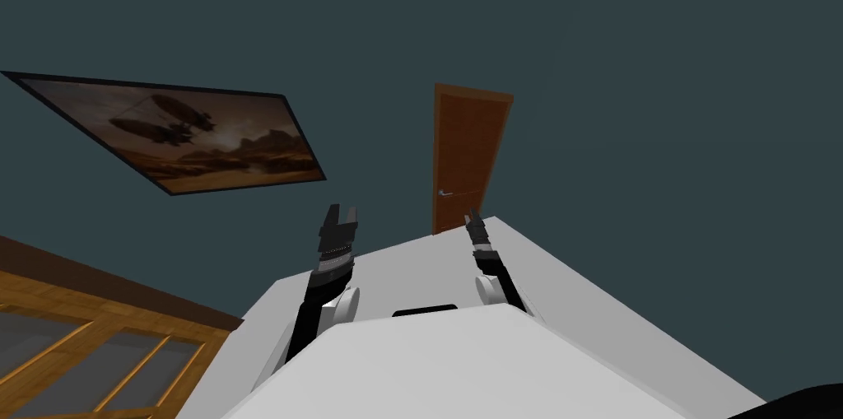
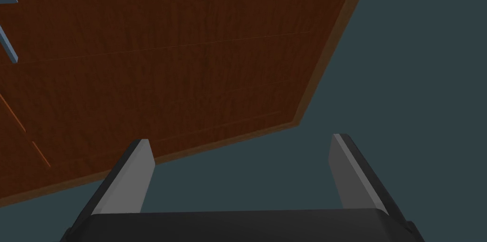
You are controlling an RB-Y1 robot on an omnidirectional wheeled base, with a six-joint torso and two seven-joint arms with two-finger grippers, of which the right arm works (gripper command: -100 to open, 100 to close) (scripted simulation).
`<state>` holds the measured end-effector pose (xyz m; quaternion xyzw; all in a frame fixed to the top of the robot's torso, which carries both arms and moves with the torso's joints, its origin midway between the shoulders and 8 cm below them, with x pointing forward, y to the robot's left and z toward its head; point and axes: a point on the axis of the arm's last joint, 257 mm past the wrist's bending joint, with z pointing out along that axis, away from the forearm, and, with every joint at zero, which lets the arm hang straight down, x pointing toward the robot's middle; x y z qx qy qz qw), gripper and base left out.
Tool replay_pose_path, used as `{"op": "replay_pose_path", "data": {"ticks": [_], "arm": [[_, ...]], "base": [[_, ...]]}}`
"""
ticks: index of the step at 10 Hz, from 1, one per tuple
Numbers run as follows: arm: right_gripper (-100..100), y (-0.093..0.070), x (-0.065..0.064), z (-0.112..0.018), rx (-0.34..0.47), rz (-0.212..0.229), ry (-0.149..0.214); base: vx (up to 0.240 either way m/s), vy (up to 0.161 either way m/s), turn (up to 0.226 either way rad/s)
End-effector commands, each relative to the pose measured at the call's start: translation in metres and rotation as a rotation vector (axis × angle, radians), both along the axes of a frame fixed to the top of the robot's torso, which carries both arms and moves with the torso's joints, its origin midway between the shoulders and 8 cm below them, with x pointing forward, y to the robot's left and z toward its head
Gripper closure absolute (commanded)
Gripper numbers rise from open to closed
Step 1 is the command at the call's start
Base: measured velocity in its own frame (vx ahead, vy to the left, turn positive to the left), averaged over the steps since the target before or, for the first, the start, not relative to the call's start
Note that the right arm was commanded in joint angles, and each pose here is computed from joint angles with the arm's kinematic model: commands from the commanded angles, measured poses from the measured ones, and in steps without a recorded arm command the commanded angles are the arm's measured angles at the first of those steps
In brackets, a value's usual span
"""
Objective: Pull the door open
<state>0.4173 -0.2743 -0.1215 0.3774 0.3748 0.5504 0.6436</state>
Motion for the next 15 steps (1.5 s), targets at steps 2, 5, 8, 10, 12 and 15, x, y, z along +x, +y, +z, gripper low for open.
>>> {"op": "replay_pose_path", "data": {"ticks": [2,5,8,10,12,15], "arm": [[-100,-0.002,0.009,-0.023,0.012,0.005,0.032],[-100,-0.005,0.016,-0.042,0.021,0.006,0.059],[-100,-0.01,0.025,-0.068,0.035,0.006,0.096],[-100,-0.014,0.03,-0.083,0.044,0.004,0.117],[-100,-0.019,0.035,-0.101,0.054,0.001,0.143],[-100,-0.024,0.039,-0.121,0.063,-0.006,0.175]], "base": [[0.085,-0.077,0.136],[0.058,-0.05,0.076],[0.073,-0.075,0.122],[0.084,-0.096,0.142],[0.079,-0.095,0.117],[0.061,-0.063,0.087]]}}
